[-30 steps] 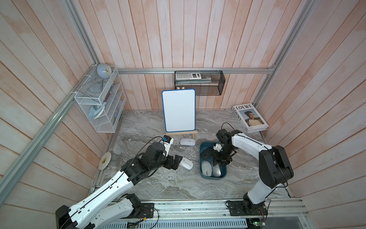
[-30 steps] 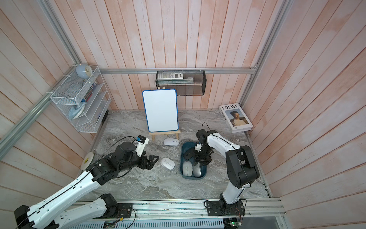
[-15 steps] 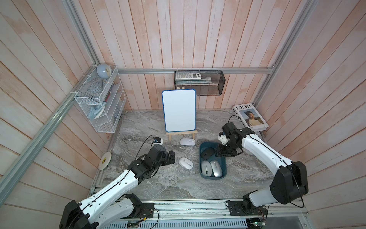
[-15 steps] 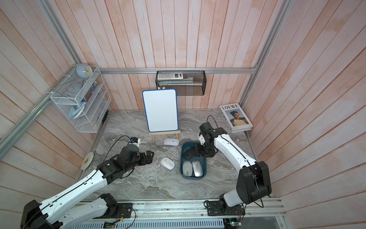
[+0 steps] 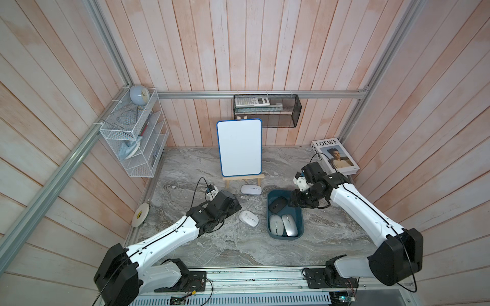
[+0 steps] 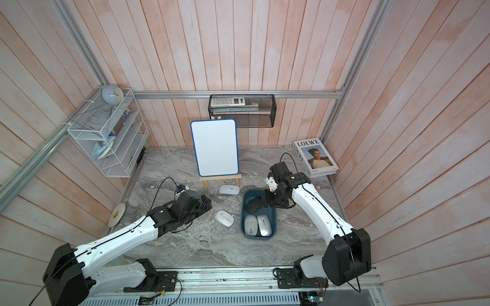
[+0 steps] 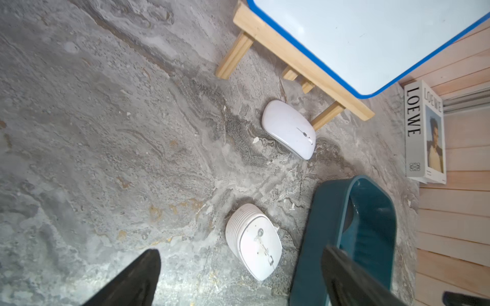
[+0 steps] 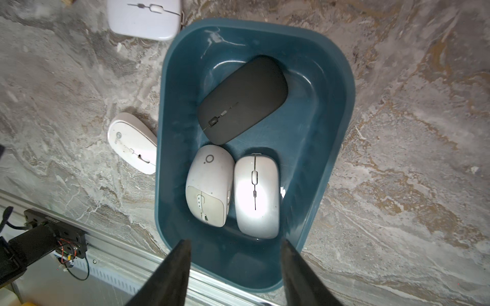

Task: Put the mouse in the storage box
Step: Pick up the mouse from the center of the board.

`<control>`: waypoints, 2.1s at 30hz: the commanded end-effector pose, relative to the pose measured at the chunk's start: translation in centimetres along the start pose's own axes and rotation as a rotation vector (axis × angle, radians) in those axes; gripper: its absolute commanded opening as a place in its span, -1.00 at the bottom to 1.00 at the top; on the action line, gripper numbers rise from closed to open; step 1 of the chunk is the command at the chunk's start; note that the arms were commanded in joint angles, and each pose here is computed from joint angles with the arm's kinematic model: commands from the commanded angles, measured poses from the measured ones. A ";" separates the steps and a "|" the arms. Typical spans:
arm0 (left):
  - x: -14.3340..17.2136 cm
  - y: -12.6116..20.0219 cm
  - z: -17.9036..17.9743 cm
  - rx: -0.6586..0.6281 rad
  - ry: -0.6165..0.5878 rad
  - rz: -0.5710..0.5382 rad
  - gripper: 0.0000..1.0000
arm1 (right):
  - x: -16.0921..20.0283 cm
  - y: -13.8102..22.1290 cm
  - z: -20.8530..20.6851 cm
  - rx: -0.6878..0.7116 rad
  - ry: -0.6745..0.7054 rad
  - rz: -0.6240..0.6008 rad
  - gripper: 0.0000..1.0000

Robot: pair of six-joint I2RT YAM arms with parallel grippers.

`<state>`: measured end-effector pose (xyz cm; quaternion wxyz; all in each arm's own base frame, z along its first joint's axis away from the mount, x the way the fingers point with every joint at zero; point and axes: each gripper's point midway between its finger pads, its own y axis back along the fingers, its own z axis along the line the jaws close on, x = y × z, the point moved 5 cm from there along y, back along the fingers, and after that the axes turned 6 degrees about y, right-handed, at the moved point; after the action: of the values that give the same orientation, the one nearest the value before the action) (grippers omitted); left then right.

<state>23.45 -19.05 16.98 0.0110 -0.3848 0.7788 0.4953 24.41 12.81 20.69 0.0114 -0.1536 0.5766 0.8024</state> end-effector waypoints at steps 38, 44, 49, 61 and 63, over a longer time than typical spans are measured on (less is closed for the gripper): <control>11.1 -10.4 -2.9 -0.576 0.139 0.040 1.00 | 1.7 1.2 -0.4 -0.066 -0.039 -0.173 0.19; 11.4 -10.4 -2.5 -0.596 0.115 0.056 0.93 | 1.8 1.0 -0.4 -0.069 -0.039 -0.165 0.19; 10.9 -9.7 -1.1 -0.593 0.095 0.030 0.55 | 1.7 1.2 -0.3 -0.070 -0.036 -0.179 0.19; 10.1 -9.2 -0.8 -0.465 -0.080 0.049 -0.29 | 1.7 1.0 -0.3 -0.077 -0.037 -0.171 0.19; 10.0 -8.9 -1.3 -0.397 -0.155 0.071 -0.38 | 1.7 1.0 -0.3 -0.076 -0.036 -0.171 0.19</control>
<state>21.95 -27.64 6.48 -0.0808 -0.3460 0.6490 0.6727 22.57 11.88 21.26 0.0839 -0.1901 0.5341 0.8195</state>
